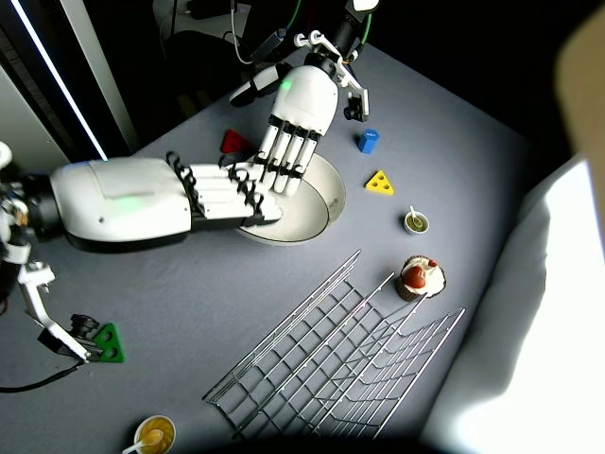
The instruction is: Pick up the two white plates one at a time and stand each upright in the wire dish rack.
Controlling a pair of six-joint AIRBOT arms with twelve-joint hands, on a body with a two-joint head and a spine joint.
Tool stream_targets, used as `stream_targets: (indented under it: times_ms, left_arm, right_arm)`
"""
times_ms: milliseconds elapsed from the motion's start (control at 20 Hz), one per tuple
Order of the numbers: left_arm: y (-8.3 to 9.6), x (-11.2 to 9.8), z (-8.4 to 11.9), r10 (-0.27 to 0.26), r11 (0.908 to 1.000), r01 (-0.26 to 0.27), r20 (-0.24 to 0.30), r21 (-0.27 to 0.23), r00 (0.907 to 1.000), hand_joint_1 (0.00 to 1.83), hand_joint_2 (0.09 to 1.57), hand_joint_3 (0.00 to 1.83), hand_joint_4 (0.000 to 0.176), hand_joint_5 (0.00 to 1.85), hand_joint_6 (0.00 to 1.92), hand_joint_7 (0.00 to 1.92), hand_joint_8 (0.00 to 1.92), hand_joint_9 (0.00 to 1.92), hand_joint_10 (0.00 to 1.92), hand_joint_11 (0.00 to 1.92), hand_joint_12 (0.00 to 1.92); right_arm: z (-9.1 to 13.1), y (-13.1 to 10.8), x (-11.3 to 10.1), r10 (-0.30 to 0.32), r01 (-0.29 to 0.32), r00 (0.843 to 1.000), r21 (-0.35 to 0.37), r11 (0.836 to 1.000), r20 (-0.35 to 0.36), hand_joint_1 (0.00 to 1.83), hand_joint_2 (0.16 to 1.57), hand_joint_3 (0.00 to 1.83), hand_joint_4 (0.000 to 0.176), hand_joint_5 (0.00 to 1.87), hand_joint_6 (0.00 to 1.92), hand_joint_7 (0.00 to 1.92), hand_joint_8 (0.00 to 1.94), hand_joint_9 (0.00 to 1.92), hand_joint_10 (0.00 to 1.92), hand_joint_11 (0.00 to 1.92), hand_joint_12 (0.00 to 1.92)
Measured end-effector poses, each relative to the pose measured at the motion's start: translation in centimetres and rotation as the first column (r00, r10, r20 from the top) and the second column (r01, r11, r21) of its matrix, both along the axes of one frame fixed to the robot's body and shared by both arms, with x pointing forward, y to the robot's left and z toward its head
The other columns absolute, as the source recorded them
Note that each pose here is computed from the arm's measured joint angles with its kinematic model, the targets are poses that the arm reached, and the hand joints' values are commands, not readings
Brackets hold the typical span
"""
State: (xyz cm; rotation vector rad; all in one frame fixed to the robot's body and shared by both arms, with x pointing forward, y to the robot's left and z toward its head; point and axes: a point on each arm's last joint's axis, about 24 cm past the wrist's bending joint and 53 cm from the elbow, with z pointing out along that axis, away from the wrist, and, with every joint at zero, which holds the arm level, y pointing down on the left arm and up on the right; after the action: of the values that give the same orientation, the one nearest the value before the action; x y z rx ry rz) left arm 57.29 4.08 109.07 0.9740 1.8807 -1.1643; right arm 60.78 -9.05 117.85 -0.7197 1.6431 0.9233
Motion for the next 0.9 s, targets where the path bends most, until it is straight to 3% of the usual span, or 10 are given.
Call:
stream_targets:
  times_ms: [350,900]
  left_arm:
    - [0.0,-0.2,0.1,-0.004,1.0000,0.004,-0.001,0.000,1.0000,0.00,0.85,0.00,0.000,0.10,0.00,0.11,0.01,0.10,0.01,0.09,0.01]
    - [2.9,0.6,0.6,-0.033,0.9979,0.029,0.071,0.058,0.9970,0.00,0.86,0.00,0.000,0.08,0.00,0.09,0.00,0.08,0.00,0.06,0.00]
  right_arm:
    - [0.7,0.6,0.0,0.004,-0.004,1.000,0.027,1.000,0.003,1.01,0.85,0.02,0.000,0.07,0.01,0.13,0.01,0.15,0.01,0.19,0.03]
    - [1.2,2.0,-0.9,0.033,-0.034,0.999,0.049,0.998,0.007,1.01,0.87,0.00,0.000,0.09,0.01,0.12,0.00,0.14,0.00,0.18,0.02]
